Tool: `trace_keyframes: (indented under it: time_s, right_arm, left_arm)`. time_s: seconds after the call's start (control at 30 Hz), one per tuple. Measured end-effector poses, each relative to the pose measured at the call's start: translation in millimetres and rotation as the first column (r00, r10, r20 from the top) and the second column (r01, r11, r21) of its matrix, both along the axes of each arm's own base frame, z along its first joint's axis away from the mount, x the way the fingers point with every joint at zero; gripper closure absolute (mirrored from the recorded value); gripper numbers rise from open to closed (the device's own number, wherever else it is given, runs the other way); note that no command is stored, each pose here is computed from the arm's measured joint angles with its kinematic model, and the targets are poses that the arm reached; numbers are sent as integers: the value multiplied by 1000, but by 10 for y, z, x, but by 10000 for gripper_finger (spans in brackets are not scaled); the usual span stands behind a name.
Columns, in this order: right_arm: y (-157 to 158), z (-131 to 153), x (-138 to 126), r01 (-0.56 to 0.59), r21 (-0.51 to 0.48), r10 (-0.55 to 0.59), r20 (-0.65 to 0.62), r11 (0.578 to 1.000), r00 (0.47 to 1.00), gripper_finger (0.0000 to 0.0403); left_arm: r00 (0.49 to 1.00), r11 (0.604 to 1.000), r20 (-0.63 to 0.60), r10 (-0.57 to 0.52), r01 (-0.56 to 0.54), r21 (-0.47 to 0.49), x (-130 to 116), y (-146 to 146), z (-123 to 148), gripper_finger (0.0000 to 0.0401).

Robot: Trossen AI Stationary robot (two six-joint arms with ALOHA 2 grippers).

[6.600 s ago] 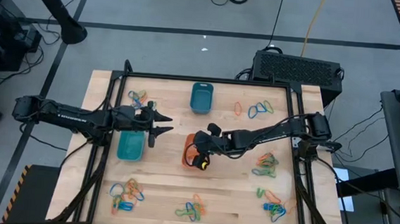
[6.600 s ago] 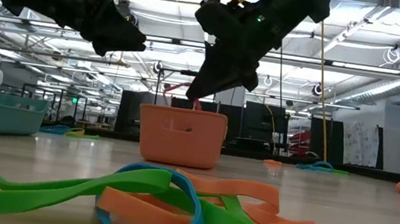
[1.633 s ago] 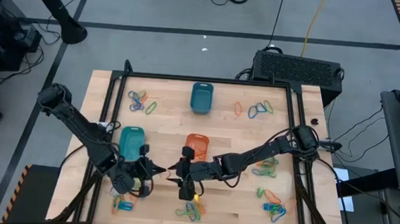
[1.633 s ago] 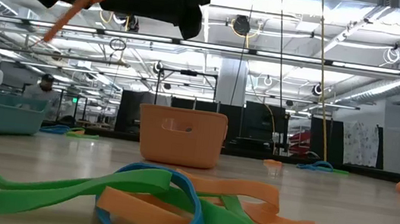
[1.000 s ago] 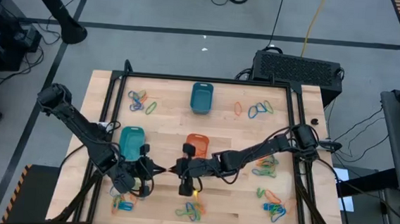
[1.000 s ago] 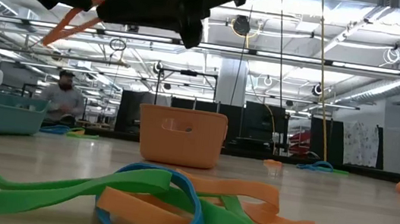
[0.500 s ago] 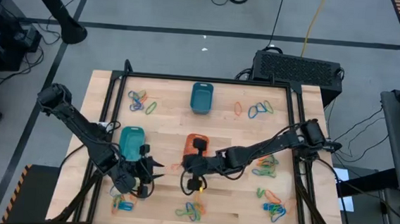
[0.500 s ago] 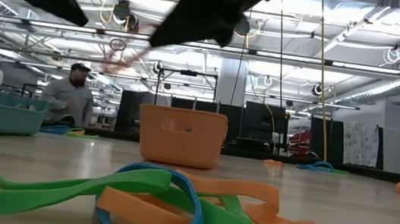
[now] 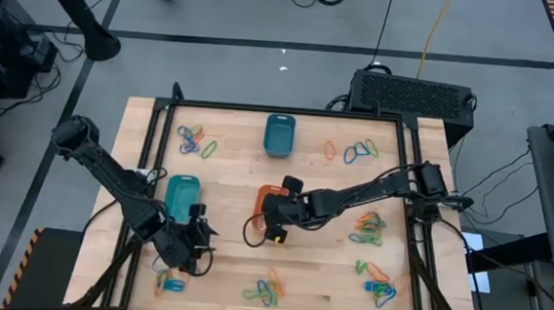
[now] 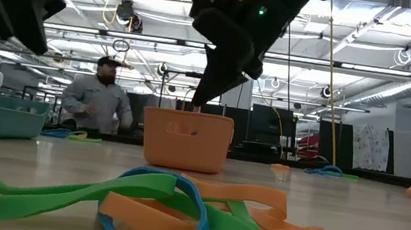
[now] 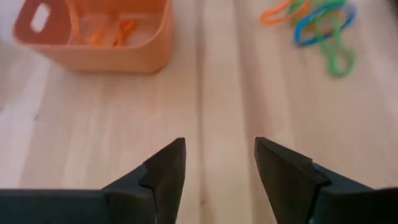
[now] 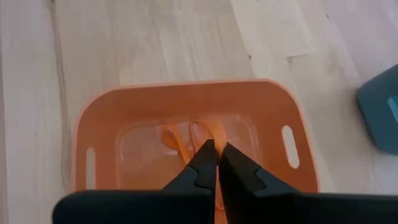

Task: Sort rubber bands into baskets
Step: Put the orange rubber band into the orange bin

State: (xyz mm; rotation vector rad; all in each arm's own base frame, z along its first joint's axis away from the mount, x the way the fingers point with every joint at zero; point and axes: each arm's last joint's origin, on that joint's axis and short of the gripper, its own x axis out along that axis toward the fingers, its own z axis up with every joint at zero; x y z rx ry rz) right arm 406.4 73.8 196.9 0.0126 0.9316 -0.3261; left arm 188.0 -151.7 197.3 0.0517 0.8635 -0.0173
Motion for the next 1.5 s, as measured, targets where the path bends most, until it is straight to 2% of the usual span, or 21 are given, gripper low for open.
trace_keyframes:
  time_s: [0.17,0.5,0.7,0.77,0.9,1.03,1.13,1.2,1.3,1.43,1.5]
  right_arm:
    - [-10,-8,-12,1,-3,-1,-16,1000,1000,376]
    - [-26,-3,-51,-5,-16,4,-56,1000,998,334]
    - [-89,36,-52,-17,-32,15,-57,999,998,309]
    - [-105,75,-58,-34,-43,31,-54,998,998,302]
    - [-110,157,-71,-81,-71,78,-44,994,996,296]
    - [-107,252,-33,-121,-98,124,21,988,992,300]
    - [-99,280,5,-155,-124,162,52,980,985,306]
    - [-92,290,19,-172,-119,181,67,978,981,310]
    - [-80,282,19,-216,-62,220,65,974,973,316]
    - [26,320,-12,-324,48,320,82,945,944,322]
    - [126,376,-43,-388,75,380,105,918,919,323]
  left_arm:
    - [995,996,-41,90,-89,24,12,133,-15,202]
    - [982,984,-101,159,-150,97,-49,425,79,202]
    - [978,975,-31,206,-203,87,-130,724,325,202]
    - [967,964,-12,253,-251,84,-185,861,404,202]
    - [912,908,10,411,-410,90,-289,1183,506,202]
    - [825,823,-11,565,-563,70,-315,1509,529,202]
    - [773,776,-65,631,-626,79,-305,1749,495,202]
    - [756,762,-100,647,-640,95,-286,1884,460,203]
    - [754,769,-156,638,-636,64,-263,1967,415,203]
    - [838,844,-191,510,-531,-75,-205,1884,415,203]
    - [870,864,-190,455,-483,-142,-185,1795,432,203]
